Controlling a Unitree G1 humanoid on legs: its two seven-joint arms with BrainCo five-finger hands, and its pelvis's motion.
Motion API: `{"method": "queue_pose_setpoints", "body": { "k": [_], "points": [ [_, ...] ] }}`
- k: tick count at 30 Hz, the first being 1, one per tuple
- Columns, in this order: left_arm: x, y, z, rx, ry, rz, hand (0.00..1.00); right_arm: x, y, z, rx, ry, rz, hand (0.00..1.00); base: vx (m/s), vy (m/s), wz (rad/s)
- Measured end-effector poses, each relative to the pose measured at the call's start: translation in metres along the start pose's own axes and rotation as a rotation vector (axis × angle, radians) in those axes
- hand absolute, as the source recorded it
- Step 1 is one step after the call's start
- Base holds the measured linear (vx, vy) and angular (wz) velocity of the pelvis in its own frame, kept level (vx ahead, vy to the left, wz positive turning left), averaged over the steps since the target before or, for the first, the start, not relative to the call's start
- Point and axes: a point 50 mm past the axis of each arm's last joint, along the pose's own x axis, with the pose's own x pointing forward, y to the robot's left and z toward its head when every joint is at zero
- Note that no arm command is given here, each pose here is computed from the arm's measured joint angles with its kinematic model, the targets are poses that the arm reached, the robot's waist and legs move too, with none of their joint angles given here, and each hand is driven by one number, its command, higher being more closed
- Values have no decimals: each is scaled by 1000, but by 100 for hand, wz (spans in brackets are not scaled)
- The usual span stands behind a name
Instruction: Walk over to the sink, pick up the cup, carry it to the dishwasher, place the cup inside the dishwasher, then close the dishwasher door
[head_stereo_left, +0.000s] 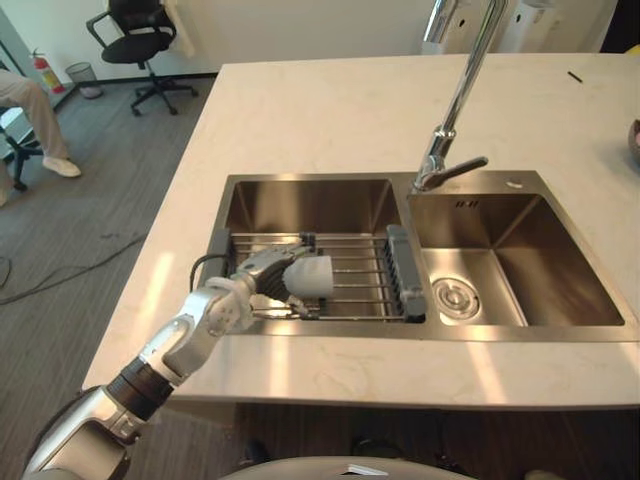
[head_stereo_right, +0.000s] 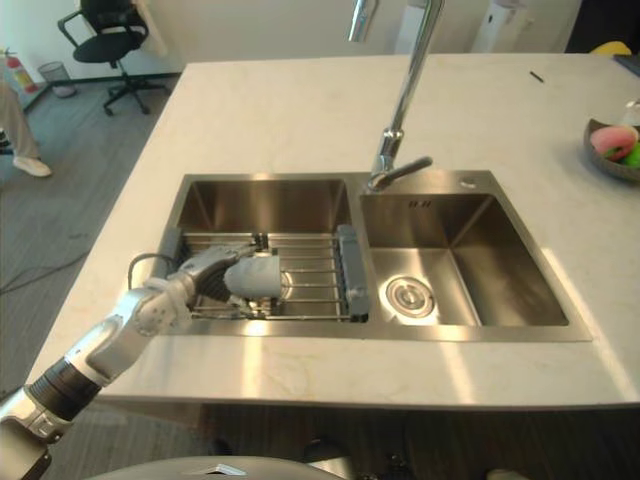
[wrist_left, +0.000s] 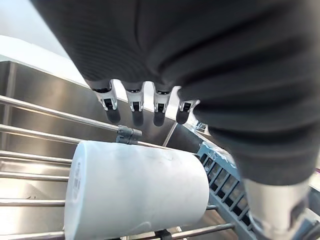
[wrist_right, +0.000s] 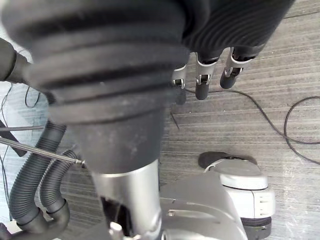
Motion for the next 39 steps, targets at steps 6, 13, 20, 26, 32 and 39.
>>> {"method": "queue_pose_setpoints", "body": {
  "k": [6, 13, 20, 26, 32, 39],
  "points": [
    [1, -10, 3, 8, 10, -13, 0, 0, -1, -1, 28, 1, -4, 0, 0, 0, 0],
    [6, -17, 0, -28, 46, 23, 0, 0, 0, -2, 34, 6, -4, 0, 0, 0, 0],
    [11, -27, 0, -58, 79, 59, 0, 0, 0, -2, 36, 9, -3, 0, -1, 1, 0],
    [13, -29, -3, -52, 98, 67, 0, 1, 1, -3, 51, 13, -3, 0, -2, 3, -3],
    [15, -33, -10, -47, 138, 41, 0, 1, 0, -4, 69, 15, -9, 0, 5, 4, -6],
    [17, -36, -13, -60, 175, 35, 0, 1, 0, -4, 71, 15, -11, 0, 0, 0, 0]
  ]
}}
